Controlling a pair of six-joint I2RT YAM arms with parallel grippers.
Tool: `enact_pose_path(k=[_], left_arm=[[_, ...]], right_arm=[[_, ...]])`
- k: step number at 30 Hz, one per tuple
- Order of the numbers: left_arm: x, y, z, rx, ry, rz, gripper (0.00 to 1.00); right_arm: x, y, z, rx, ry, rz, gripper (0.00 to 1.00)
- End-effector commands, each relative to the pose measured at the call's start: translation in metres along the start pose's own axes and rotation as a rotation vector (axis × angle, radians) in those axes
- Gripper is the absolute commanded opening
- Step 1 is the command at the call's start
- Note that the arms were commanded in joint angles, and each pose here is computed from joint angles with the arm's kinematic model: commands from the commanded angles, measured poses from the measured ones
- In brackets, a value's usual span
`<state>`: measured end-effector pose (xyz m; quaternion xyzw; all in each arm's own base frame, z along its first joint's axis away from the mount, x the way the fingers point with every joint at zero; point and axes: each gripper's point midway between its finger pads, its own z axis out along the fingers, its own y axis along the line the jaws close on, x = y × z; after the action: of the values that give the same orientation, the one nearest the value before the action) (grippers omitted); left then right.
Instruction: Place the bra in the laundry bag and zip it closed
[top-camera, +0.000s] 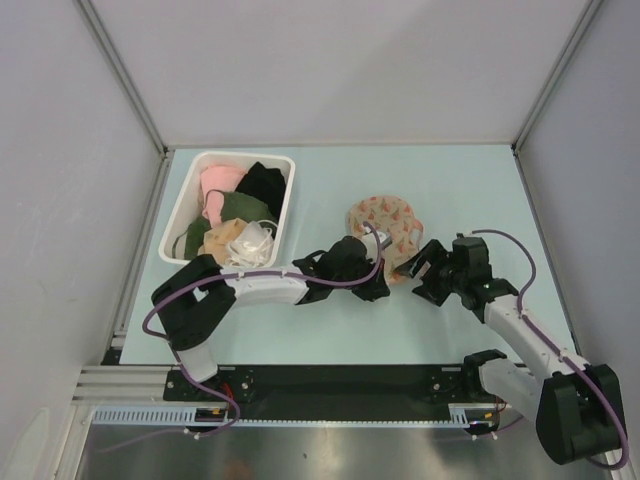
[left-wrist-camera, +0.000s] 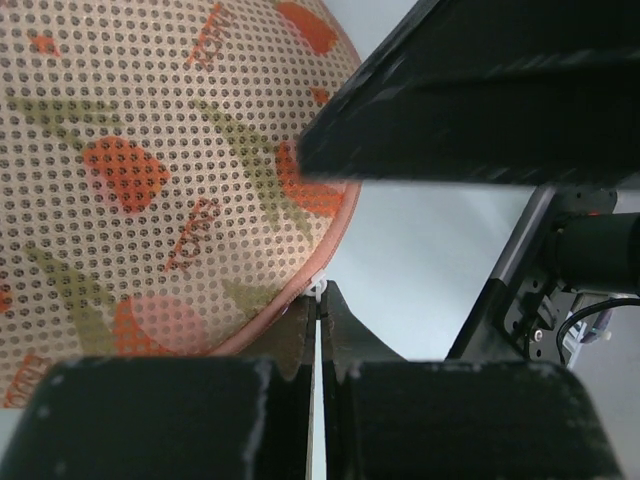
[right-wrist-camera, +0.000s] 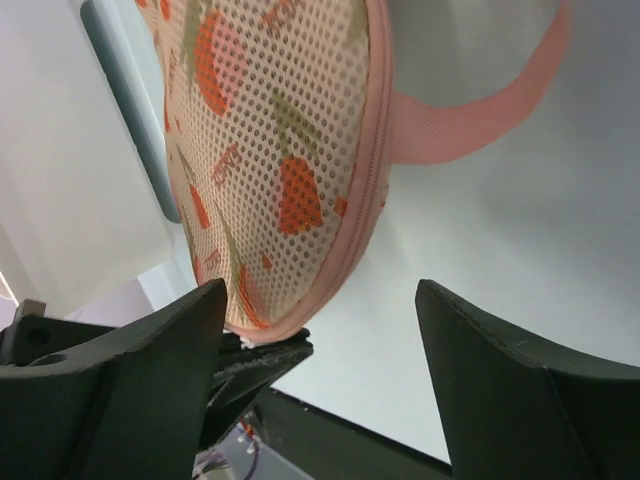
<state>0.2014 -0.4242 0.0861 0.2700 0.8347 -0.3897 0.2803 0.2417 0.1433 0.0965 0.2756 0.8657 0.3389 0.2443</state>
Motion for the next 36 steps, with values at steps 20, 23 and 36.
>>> enact_pose_path(k=[20,23,36], left_arm=[[0.002,0.101,-0.043,-0.268,-0.035,-0.003,0.00],[-0.008,0.116,-0.050,-0.362,-0.036,0.021,0.00],[-0.017,0.073,-0.126,-0.397,-0.169,0.046,0.55]], right_arm=[[-0.025,0.020,0.012,-0.210,0.041,0.072,0.00],[-0.024,0.020,0.016,-0.215,0.068,0.051,0.00],[-0.015,-0.014,-0.006,0.071,0.027,-0.171,0.85]])
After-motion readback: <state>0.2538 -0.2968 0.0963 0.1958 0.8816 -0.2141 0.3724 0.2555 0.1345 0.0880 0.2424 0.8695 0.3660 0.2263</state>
